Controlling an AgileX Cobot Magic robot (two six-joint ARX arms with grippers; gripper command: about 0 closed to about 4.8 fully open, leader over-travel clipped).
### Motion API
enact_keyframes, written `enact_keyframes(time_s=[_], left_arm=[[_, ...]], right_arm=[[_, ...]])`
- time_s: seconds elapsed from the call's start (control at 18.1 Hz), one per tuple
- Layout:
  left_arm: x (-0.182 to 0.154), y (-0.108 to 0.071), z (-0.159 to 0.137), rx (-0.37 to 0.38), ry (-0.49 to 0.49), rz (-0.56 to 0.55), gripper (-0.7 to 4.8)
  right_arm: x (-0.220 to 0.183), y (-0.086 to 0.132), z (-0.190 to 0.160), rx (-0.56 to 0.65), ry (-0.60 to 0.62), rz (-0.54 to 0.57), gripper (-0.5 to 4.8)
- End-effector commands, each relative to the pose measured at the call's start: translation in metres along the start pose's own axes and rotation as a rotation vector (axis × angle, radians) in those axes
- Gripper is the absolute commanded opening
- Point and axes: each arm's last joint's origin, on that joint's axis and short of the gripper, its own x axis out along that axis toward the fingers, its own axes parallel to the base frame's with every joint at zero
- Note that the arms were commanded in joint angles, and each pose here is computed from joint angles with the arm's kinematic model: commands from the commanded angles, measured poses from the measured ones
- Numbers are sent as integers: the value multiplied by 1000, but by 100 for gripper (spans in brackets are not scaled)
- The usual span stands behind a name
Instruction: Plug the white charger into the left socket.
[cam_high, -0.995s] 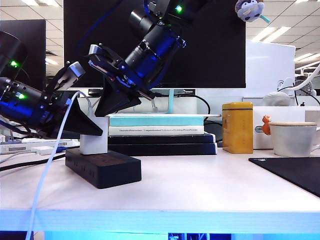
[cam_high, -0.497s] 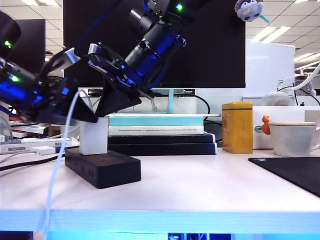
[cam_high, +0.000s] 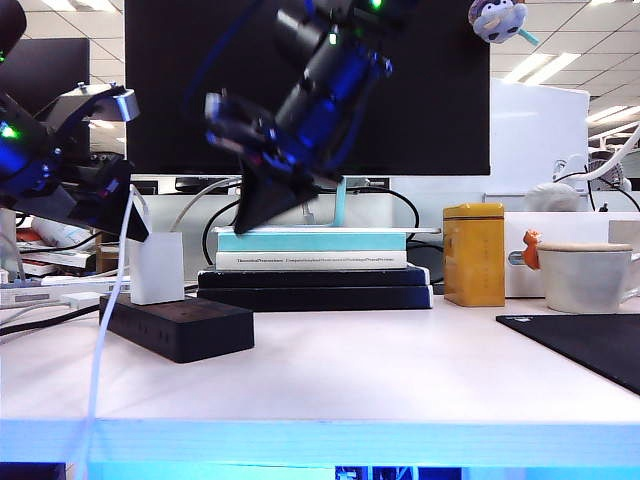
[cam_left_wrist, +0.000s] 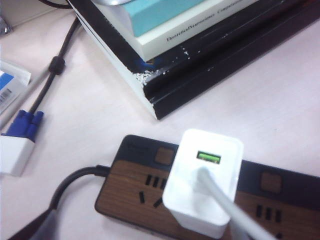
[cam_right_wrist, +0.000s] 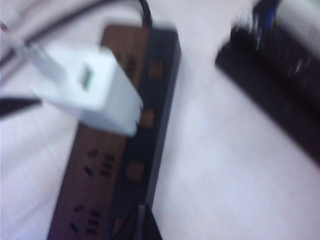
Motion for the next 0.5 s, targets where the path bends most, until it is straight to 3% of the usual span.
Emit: enact_keyframes(time_s=[0.06, 0.17, 0.5], left_arm=[[-6, -4, 7, 4, -82, -182, 453], [-9, -7, 4, -9, -49, -221, 454], [-16, -5, -13, 19, 227, 15, 453]], right_arm=[[-9, 0, 8, -15, -55, -26, -5], [-15, -2, 10, -16, -74, -32, -5], [-43, -8, 19, -14, -139, -69, -5]])
